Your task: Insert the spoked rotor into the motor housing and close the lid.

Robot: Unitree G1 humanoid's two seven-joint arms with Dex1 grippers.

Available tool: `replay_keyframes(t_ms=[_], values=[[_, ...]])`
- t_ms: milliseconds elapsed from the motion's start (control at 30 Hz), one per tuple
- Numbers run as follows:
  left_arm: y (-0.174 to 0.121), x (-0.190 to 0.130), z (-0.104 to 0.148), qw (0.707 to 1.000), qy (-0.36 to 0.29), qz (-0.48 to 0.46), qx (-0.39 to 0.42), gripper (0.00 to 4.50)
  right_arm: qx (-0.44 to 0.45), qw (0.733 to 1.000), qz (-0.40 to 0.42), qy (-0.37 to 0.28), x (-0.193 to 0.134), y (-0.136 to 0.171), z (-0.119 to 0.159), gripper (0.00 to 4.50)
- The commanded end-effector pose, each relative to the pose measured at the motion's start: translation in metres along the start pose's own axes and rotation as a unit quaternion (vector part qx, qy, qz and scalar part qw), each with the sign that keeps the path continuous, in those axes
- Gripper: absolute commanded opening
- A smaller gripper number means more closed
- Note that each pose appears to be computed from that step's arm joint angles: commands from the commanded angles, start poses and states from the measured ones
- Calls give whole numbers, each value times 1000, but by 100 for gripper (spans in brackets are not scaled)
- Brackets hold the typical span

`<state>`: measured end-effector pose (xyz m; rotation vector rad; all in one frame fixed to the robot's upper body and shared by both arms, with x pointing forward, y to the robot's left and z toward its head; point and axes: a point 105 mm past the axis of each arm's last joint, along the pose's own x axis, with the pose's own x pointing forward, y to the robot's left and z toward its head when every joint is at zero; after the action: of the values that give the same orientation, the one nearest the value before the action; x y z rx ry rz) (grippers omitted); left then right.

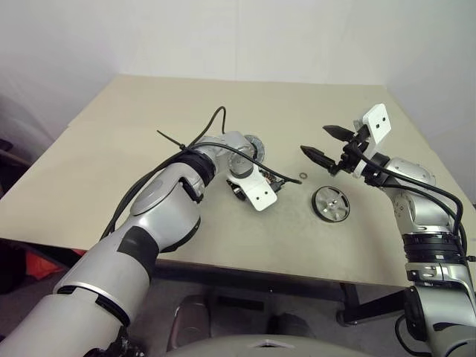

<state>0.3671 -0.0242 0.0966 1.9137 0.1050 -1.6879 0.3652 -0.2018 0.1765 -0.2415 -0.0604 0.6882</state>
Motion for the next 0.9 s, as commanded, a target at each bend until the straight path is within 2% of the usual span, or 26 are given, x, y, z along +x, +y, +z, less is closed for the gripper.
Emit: replay_keyframes(t_ms=[33,67,267,400,533,633,733,900], values=[[16,-8,0,999,0,42,-11,423,-17,999,-5,-31,-2,-2,19,450],[18,-7,1,999,-3,51,-14,449,-17,999,-5,-31,-2,-2,19,450],[27,-19,6,997,-28,70,-25,449,-17,999,-2,-31,-1,-2,19,450],[33,-40,12,987,-107,84,-85,449,-14,999,1,-31,1,-2,19,450],[25,-64,4,969,-162,100,-154,449,-7,999,5,-32,5,2,16,450],[17,-86,0,942,-216,126,-226,449,1,1000,-3,-15,10,7,5,450],[8,-106,-12,907,-239,182,-295,449,2,1000,-24,17,15,11,-14,450],[-17,-137,-47,806,-263,289,-444,449,13,998,-55,40,18,14,-28,450]])
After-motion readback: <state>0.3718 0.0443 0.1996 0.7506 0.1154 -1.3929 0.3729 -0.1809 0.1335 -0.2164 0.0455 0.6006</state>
